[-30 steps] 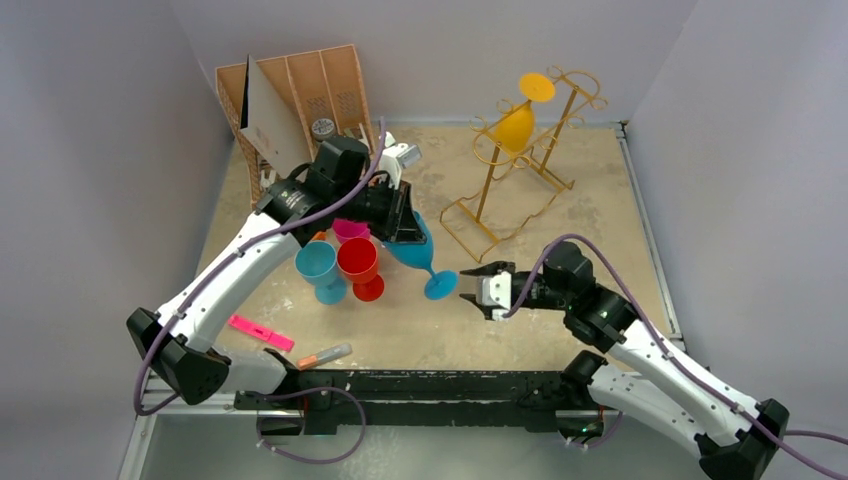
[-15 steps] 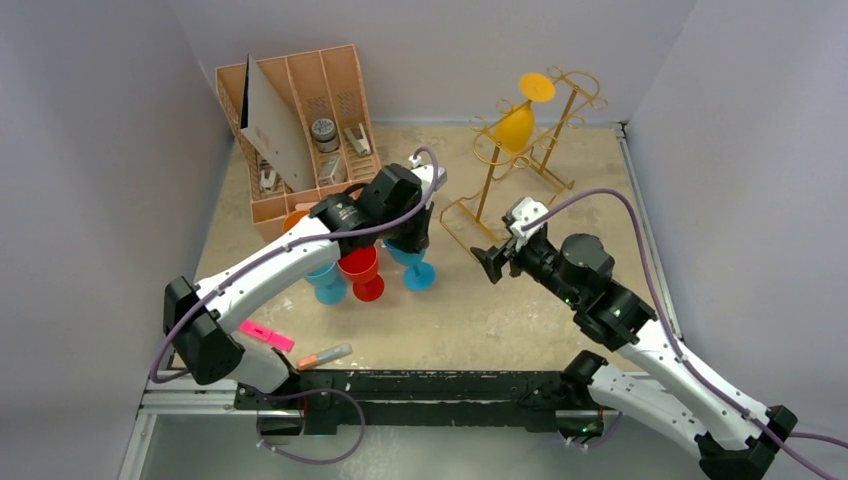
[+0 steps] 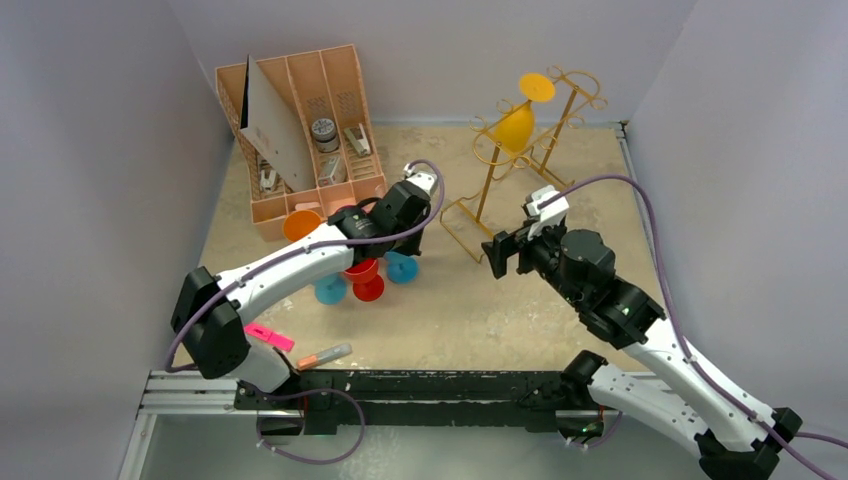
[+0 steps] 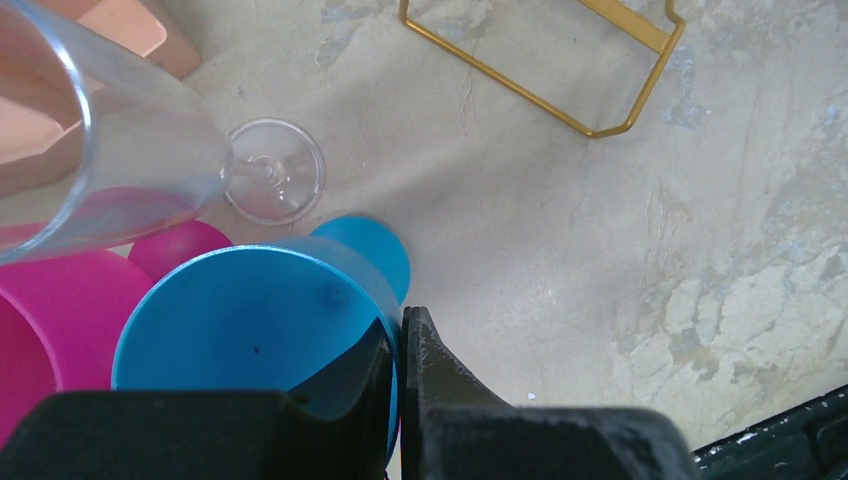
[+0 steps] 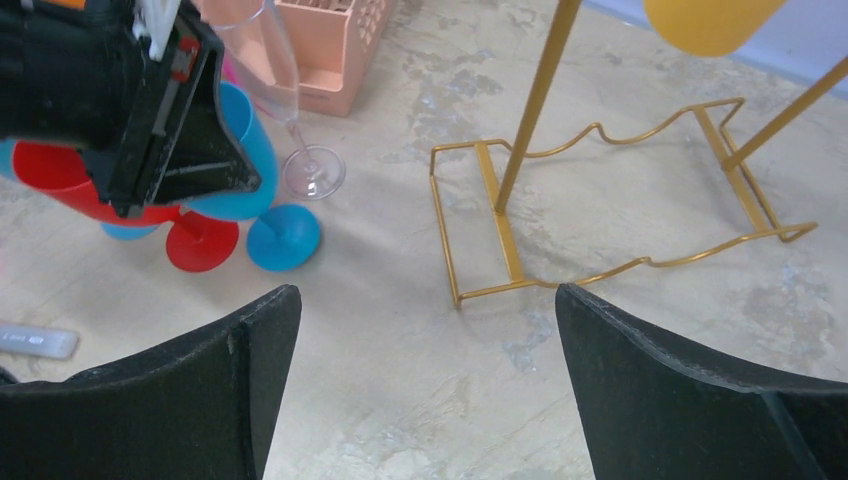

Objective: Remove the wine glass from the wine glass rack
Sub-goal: Place the wine glass at the center of the board.

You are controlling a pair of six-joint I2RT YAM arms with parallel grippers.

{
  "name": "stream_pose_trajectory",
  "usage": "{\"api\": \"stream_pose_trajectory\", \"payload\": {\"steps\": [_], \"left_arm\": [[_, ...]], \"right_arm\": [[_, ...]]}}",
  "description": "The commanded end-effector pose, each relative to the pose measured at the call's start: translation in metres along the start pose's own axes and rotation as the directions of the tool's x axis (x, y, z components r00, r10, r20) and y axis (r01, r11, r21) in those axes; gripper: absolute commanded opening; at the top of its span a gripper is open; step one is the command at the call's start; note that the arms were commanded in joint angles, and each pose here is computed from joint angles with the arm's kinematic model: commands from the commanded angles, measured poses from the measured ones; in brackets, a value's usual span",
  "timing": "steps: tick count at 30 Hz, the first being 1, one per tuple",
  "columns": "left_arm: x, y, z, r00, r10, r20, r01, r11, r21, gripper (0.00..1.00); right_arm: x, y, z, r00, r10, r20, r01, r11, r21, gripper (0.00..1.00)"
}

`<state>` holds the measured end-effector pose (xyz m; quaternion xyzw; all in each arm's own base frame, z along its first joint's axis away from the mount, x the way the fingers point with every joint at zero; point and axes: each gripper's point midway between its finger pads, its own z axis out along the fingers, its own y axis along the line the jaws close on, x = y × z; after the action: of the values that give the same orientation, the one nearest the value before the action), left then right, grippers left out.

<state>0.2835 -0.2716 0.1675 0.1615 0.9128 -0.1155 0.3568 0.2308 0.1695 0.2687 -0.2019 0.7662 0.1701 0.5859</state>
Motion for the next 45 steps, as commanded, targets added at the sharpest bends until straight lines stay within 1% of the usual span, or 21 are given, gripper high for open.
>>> {"api": "stream_pose_trajectory", "payload": {"steps": [1, 3, 5, 8, 11, 15, 18, 22, 27, 31, 34, 38, 42, 45], "left_arm": [[-0.007, -0.001, 0.003, 0.999, -0.010, 0.040, 0.011, 0.999, -0.032, 0.00], [-0.004, -0.004, 0.006, 1.000, -0.011, 0.027, 0.011, 1.000, -0.018, 0.00], [0.000, -0.006, 0.008, 1.000, -0.017, 0.014, 0.018, 1.000, -0.019, 0.00], [0.004, -0.008, 0.011, 1.000, -0.016, -0.003, 0.016, 1.000, -0.019, 0.00], [0.006, -0.006, 0.012, 1.000, -0.024, -0.003, 0.024, 0.999, -0.036, 0.00], [0.006, -0.004, 0.010, 1.000, -0.019, -0.005, 0.019, 0.999, -0.041, 0.00], [0.006, 0.000, 0.008, 1.000, -0.005, -0.010, 0.004, 0.998, -0.059, 0.02], [0.005, 0.001, 0.005, 1.000, 0.015, -0.013, -0.016, 0.998, -0.058, 0.07], [0.002, -0.008, 0.006, 0.999, 0.043, -0.016, -0.043, 0.999, -0.014, 0.13], [-0.005, -0.014, 0.002, 0.999, 0.044, -0.023, -0.044, 0.999, 0.008, 0.18], [-0.007, -0.016, 0.001, 0.999, 0.040, -0.015, -0.040, 0.999, 0.022, 0.28], [-0.014, -0.019, -0.006, 0.999, 0.037, 0.003, -0.037, 0.999, 0.035, 0.36], [-0.022, -0.022, -0.018, 1.000, 0.022, 0.016, -0.023, 0.998, 0.056, 0.40], [-0.028, -0.023, -0.029, 0.999, 0.000, 0.034, -0.002, 0.997, 0.071, 0.44]], "right_arm": [[-0.024, -0.015, -0.009, 0.999, 0.030, 0.036, -0.033, 0.995, 0.089, 0.99], [-0.025, -0.016, -0.010, 0.998, 0.041, 0.037, -0.045, 0.995, 0.095, 0.99], [-0.026, -0.018, -0.013, 0.996, 0.082, 0.035, -0.086, 0.989, 0.117, 0.99], [-0.030, -0.018, -0.019, 0.994, 0.108, -0.004, -0.107, 0.986, 0.127, 0.99], [-0.036, -0.023, -0.026, 0.993, 0.120, -0.018, -0.115, 0.981, 0.158, 0.99], [-0.037, -0.029, -0.024, 0.994, 0.105, 0.036, -0.110, 0.978, 0.178, 0.99], [-0.040, -0.030, -0.026, 0.991, 0.114, 0.073, -0.125, 0.976, 0.178, 0.99], [-0.043, -0.037, -0.031, 0.989, 0.108, 0.099, -0.126, 0.970, 0.206, 0.99], [-0.046, -0.038, -0.032, 0.985, 0.107, 0.137, -0.134, 0.970, 0.203, 0.99], [-0.046, -0.039, -0.034, 0.987, 0.120, 0.109, -0.142, 0.965, 0.218, 0.99], [-0.044, -0.039, -0.036, 0.989, 0.113, 0.095, -0.132, 0.967, 0.218, 0.99], [-0.041, -0.041, -0.040, 0.988, 0.132, 0.085, -0.148, 0.963, 0.224, 0.99], [-0.044, -0.045, -0.043, 0.986, 0.132, 0.104, -0.154, 0.957, 0.244, 0.99], [-0.043, -0.048, -0.040, 0.991, 0.108, 0.079, -0.125, 0.956, 0.267, 0.99]]}}
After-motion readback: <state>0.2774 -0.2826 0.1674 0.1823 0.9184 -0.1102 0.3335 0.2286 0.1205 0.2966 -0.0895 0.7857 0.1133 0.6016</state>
